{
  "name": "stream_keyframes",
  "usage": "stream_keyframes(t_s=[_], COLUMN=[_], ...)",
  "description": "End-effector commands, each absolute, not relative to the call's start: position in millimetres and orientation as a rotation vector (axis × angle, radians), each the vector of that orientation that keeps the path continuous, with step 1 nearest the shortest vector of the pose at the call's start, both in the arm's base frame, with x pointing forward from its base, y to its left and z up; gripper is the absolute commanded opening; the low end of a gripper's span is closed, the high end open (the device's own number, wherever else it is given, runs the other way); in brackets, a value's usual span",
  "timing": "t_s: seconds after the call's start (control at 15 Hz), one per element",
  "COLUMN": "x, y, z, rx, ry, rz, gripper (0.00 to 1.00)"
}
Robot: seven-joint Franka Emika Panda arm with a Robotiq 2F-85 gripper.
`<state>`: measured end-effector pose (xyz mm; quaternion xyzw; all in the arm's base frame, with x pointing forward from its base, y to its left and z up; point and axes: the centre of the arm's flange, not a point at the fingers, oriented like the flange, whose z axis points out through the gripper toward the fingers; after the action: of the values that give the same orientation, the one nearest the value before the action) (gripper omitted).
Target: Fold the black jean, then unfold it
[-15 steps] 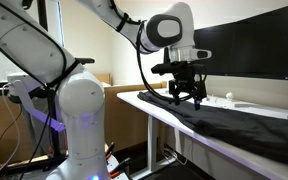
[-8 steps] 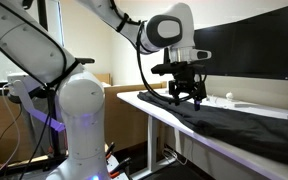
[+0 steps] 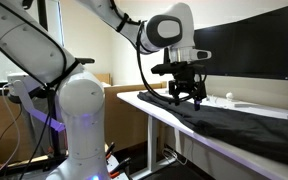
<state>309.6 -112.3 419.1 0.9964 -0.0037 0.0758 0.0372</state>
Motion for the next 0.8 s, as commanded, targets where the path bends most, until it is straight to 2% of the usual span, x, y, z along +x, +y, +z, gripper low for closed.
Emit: stream_keyframes(t_s=[0.0, 0.4, 0.73], x=[309.6, 351.4, 405.4], y=[-112.3, -71.0, 26.7], z=[419.1, 431.7, 444.7], rx=[3.058, 3.114, 3.086], ry=[-0.011, 0.107, 0.349], rz=[0.233, 0.254, 0.268], gripper=[1.0, 1.0, 1.0])
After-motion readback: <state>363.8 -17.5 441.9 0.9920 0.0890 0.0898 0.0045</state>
